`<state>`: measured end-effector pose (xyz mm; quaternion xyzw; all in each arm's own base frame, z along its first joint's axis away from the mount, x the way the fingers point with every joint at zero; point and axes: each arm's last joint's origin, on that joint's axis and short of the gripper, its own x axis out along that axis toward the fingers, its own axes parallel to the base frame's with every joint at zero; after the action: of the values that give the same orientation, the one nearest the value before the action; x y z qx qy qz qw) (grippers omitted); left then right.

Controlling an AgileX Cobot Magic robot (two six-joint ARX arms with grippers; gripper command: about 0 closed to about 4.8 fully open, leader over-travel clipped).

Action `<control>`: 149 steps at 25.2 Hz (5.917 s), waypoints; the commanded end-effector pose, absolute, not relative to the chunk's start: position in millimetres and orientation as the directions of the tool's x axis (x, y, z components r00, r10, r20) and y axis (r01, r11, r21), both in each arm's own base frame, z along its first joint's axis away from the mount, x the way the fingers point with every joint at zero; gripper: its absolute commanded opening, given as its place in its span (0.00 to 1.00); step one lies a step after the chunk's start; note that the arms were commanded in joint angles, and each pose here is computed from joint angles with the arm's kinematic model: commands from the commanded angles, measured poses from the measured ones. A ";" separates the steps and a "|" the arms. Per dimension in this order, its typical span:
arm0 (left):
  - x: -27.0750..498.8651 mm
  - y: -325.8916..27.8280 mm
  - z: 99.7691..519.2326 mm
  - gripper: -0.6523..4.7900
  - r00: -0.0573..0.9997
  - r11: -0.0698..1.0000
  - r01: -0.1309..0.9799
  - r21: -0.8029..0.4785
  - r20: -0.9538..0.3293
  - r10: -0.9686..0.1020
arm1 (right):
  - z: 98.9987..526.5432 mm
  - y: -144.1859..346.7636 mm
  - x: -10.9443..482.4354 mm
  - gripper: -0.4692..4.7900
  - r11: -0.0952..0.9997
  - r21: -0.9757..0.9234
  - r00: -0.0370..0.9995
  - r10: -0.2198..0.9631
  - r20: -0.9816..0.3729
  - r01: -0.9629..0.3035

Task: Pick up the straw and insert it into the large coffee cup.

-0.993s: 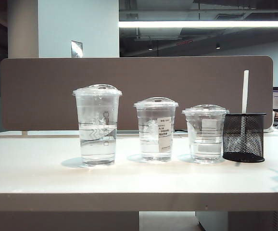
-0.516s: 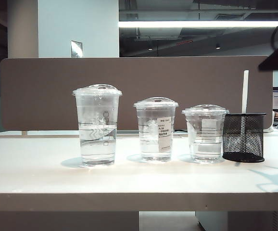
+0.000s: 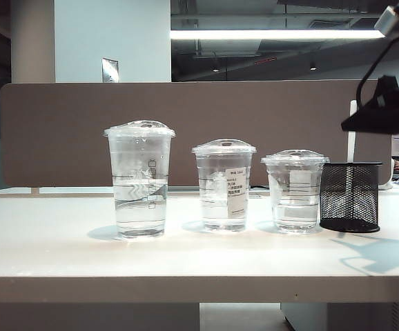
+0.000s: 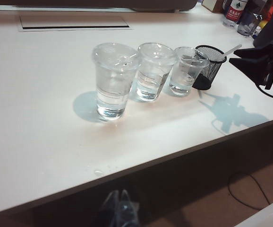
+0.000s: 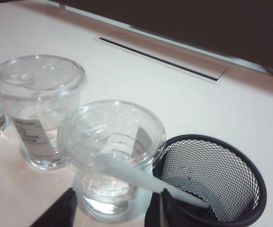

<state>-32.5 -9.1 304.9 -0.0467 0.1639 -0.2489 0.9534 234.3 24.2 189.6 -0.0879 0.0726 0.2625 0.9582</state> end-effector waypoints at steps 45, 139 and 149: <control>-29.8 -9.3 314.9 0.11 0.851 0.872 0.461 -0.165 -0.196 -0.487 | 362.2 206.5 262.0 0.08 0.523 -0.070 0.527 0.834 -0.165 -0.850; 97.1 -13.3 147.6 0.11 0.949 0.958 0.206 -0.200 -0.196 -0.245 | 150.2 78.5 111.3 0.07 0.840 0.070 0.821 0.541 -0.182 -0.538; 97.1 -13.3 147.6 0.11 0.950 0.958 0.206 -0.200 -0.196 -0.245 | 122.4 72.9 103.6 0.08 0.851 0.052 0.743 0.485 -0.461 -0.523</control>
<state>97.3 -13.5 146.4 -0.0895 0.1104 -0.1165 0.9830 103.5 72.6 121.5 -0.0421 0.2338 0.2688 0.9334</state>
